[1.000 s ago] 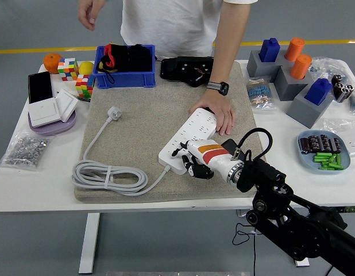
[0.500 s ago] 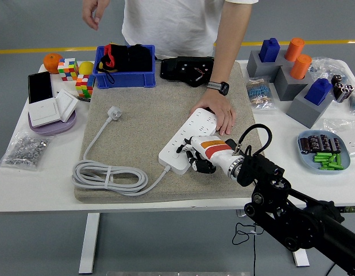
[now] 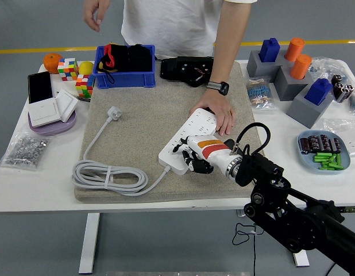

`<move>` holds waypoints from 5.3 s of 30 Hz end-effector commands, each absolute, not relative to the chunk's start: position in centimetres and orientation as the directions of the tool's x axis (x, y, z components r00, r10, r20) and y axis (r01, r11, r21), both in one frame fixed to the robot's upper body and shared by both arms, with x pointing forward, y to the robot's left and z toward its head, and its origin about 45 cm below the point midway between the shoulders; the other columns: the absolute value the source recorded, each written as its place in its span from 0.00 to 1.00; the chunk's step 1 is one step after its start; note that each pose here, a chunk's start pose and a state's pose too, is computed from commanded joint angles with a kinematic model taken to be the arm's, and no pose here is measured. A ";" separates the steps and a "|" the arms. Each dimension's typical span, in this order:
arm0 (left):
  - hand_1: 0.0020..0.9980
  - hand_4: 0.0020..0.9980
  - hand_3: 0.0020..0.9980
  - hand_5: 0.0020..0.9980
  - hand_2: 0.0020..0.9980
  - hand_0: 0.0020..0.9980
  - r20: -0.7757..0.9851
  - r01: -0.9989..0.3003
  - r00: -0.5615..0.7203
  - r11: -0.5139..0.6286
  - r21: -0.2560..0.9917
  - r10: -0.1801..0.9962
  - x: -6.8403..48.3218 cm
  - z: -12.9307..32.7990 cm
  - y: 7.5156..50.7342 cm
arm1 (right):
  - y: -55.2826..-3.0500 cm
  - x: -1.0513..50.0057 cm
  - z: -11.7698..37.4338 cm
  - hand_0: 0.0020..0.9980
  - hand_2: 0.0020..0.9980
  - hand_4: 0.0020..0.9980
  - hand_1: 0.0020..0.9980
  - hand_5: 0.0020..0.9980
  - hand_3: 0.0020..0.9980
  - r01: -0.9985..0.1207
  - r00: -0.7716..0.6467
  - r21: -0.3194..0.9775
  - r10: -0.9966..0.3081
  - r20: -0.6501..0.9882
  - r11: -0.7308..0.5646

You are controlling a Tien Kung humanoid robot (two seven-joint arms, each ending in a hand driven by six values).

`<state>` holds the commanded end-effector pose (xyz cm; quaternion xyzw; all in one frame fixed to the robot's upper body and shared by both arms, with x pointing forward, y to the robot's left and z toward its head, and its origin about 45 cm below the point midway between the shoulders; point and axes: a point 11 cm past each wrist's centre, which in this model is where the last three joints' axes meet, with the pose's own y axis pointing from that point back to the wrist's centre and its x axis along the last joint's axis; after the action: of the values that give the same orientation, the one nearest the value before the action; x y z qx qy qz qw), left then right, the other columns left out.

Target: Press the white button,pick up the black plug,place it near the board,insert it into the board

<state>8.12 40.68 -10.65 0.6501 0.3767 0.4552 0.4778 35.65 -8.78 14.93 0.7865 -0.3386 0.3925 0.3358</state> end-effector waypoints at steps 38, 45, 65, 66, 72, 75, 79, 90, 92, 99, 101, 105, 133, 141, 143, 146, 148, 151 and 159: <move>0.68 0.56 0.69 0.20 0.66 0.69 0.230 0.060 0.304 -0.259 0.964 0.925 7.9 -10.7 40.6 | -9.0 36.1 16.3 0.00 0.03 0.35 0.00 0.00 0.65 -0.804 0.436 0.223 -0.291 0.852 -0.551; 0.68 0.56 0.69 0.19 0.66 0.69 0.227 0.059 0.303 -0.256 0.965 0.926 7.9 -10.8 40.5 | -9.1 36.0 17.9 0.00 0.05 0.33 0.00 0.00 0.65 -0.813 0.405 0.168 -0.333 0.852 -0.558; 0.68 0.56 0.69 0.20 0.66 0.69 0.232 0.053 0.300 -0.259 0.965 0.925 8.2 -10.7 40.6 | -15.8 34.9 21.4 0.76 0.73 1.00 0.74 0.36 0.81 -0.913 0.226 -0.050 -0.603 0.765 -0.405; 0.68 0.56 0.69 0.20 0.66 0.69 0.232 0.052 0.301 -0.259 0.965 0.925 8.2 -10.7 40.6 | -16.1 34.8 21.3 0.76 0.73 1.00 0.74 0.36 0.81 -0.919 0.221 -0.048 -0.612 0.760 -0.391; 0.68 0.56 0.69 0.20 0.66 0.69 0.234 0.050 0.304 -0.261 0.964 0.924 8.3 -10.6 40.7 | -17.7 34.1 19.7 0.85 0.86 1.00 0.88 0.49 0.91 -0.947 0.195 -0.029 -0.649 0.735 -0.318; 0.68 0.56 0.69 0.19 0.66 0.69 0.239 0.040 0.308 -0.263 0.964 0.921 8.9 -10.5 40.8 | -18.2 34.1 19.1 0.86 0.90 1.00 0.90 0.59 0.94 -0.960 0.166 -0.035 -0.665 0.728 -0.278; 0.68 0.56 0.69 0.19 0.66 0.69 0.244 0.036 0.317 -0.269 0.963 0.916 9.2 -10.3 41.1 | -19.3 34.1 17.9 0.86 0.90 1.00 0.90 0.59 0.94 -0.977 0.111 -0.043 -0.668 0.736 -0.210; 0.68 0.56 0.69 0.20 0.66 0.69 0.235 0.048 0.317 -0.263 0.964 0.919 8.5 -10.6 40.7 | -21.3 33.0 13.4 0.77 0.79 1.00 0.80 0.57 0.90 -0.993 0.102 0.045 -0.635 0.766 -0.105; 0.68 0.56 0.69 0.20 0.66 0.69 0.232 0.050 0.317 -0.260 0.964 0.920 8.4 -10.6 40.6 | -21.4 32.8 12.9 0.77 0.78 1.00 0.79 0.57 0.90 -0.993 0.111 0.059 -0.630 0.769 -0.103; 0.68 0.56 0.69 0.20 0.66 0.69 0.231 0.046 0.312 -0.257 0.965 0.922 8.6 -10.6 40.4 | -21.9 32.6 11.5 0.77 0.78 1.00 0.79 0.56 0.89 -0.992 0.127 0.095 -0.601 0.789 -0.085; 0.68 0.56 0.69 0.20 0.66 0.69 0.232 0.042 0.311 -0.257 0.966 0.922 8.8 -10.6 40.4 | -22.1 32.6 11.0 0.77 0.78 1.00 0.79 0.56 0.89 -0.991 0.131 0.105 -0.593 0.795 -0.078; 0.68 0.56 0.69 0.20 0.66 0.69 0.234 0.040 0.309 -0.258 0.965 0.922 8.8 -10.6 40.5 | -22.0 32.7 10.6 0.75 0.75 1.00 0.77 0.55 0.87 -0.991 0.130 0.101 -0.585 0.801 -0.082; 0.68 0.56 0.69 0.20 0.66 0.69 0.228 0.043 0.299 -0.252 0.967 0.927 8.7 -10.7 40.2 | -20.9 33.6 10.2 0.56 0.61 1.00 0.63 0.47 0.74 -0.990 0.131 0.079 -0.569 0.812 -0.116; 0.68 0.56 0.69 0.20 0.66 0.69 0.228 0.044 0.298 -0.252 0.967 0.927 8.7 -10.7 40.2 | -20.9 33.7 10.1 0.48 0.53 1.00 0.56 0.30 0.65 -0.991 0.125 0.072 -0.567 0.814 -0.116; 0.68 0.56 0.69 0.20 0.66 0.69 0.227 0.044 0.298 -0.251 0.967 0.927 8.7 -10.7 40.2 | -20.9 33.7 10.1 0.48 0.53 1.00 0.56 0.30 0.65 -0.991 0.124 0.070 -0.566 0.815 -0.116; 0.68 0.56 0.69 0.20 0.66 0.69 0.226 0.043 0.298 -0.249 0.967 0.927 8.7 -10.7 40.1 | -20.9 33.7 10.0 0.46 0.49 1.00 0.52 0.26 0.62 -0.991 0.123 0.069 -0.564 0.817 -0.116; 0.68 0.56 0.69 0.20 0.66 0.69 0.226 0.043 0.298 -0.249 0.967 0.927 8.7 -10.7 40.1 | -20.9 33.8 10.0 0.46 0.49 1.00 0.52 0.26 0.62 -0.991 0.121 0.068 -0.562 0.818 -0.115; 0.68 0.56 0.69 0.20 0.66 0.69 0.225 0.043 0.299 -0.249 0.968 0.927 8.7 -10.7 40.1 | -21.0 33.9 10.0 0.46 0.49 1.00 0.52 0.26 0.62 -0.992 0.116 0.063 -0.563 0.819 -0.113; 0.68 0.56 0.69 0.19 0.66 0.69 0.227 0.043 0.299 -0.251 0.967 0.927 8.7 -10.7 40.2 | -20.9 34.0 10.2 0.41 0.42 0.96 0.44 0.18 0.54 -0.992 0.106 0.046 -0.573 0.813 -0.118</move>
<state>8.72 40.16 -10.70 0.6453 0.3758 0.4572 0.4829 33.98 -20.91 10.23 0.6716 -0.5826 0.3284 0.3188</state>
